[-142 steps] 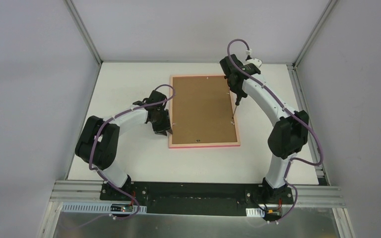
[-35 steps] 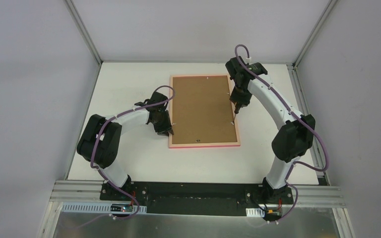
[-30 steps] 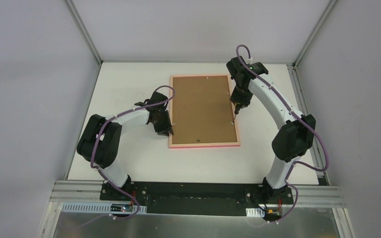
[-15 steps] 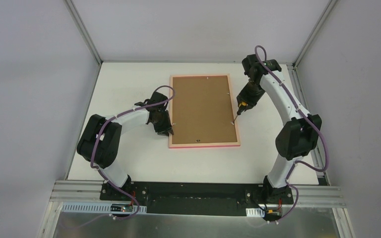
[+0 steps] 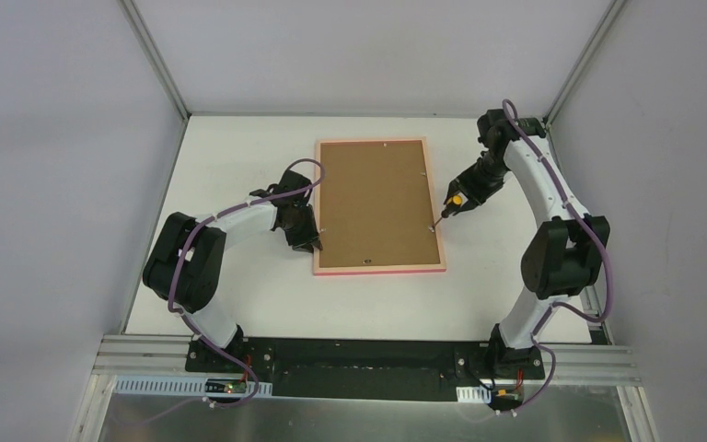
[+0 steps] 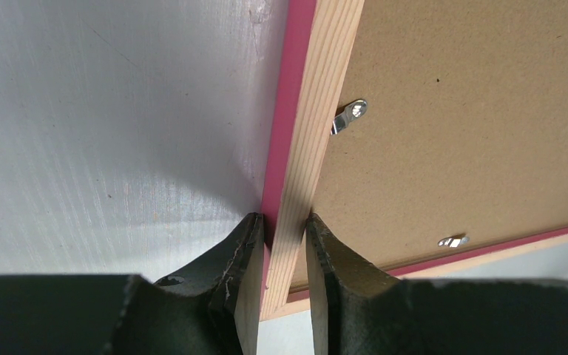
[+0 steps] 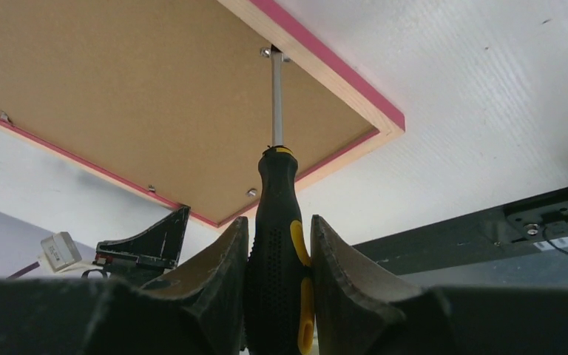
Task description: Take the photo out of the frame
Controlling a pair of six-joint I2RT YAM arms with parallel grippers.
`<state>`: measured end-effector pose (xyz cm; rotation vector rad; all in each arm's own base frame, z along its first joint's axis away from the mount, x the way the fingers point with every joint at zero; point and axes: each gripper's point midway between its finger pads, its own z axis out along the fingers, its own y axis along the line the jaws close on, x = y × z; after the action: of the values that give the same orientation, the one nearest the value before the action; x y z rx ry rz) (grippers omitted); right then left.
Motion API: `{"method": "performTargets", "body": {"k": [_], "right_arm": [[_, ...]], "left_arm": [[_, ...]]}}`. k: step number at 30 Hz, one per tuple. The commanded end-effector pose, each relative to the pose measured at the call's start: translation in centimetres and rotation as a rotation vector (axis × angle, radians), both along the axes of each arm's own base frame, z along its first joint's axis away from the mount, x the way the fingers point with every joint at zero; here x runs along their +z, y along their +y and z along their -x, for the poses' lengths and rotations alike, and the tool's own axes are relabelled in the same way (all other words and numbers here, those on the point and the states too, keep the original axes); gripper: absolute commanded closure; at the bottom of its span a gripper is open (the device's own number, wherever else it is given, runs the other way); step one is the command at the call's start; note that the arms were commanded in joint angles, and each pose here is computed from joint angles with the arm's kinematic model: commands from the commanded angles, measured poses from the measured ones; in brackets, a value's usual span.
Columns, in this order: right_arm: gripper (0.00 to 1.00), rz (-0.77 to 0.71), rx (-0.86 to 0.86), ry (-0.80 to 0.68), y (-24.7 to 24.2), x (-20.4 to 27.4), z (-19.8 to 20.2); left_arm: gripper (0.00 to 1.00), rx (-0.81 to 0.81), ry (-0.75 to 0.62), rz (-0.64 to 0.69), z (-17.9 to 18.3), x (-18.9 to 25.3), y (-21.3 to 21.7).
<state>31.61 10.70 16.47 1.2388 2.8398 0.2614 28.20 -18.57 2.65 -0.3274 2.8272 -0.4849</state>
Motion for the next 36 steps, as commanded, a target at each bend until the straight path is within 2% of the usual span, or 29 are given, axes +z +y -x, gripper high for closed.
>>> {"method": "performTargets", "body": {"k": [1,11,21,36], "right_arm": [[1.00,-0.069,-0.051,0.097,0.4,-0.5,1.9],[1.00,-0.186,-0.114,0.133,0.9,-0.6,2.7],[1.00,-0.124,-0.125,0.161,-0.2,-0.7,4.3],[1.00,-0.148,-0.116,0.237,0.0,-1.6,6.6]], "left_arm": [[0.74,0.002,0.059,-0.034,1.5,-1.2,0.4],[0.74,-0.001,0.061,-0.032,1.3,-1.3,0.2],[0.74,-0.001,0.060,-0.033,1.3,-1.3,0.3],[0.75,0.005,0.061,-0.040,1.6,-1.5,0.5]]}}
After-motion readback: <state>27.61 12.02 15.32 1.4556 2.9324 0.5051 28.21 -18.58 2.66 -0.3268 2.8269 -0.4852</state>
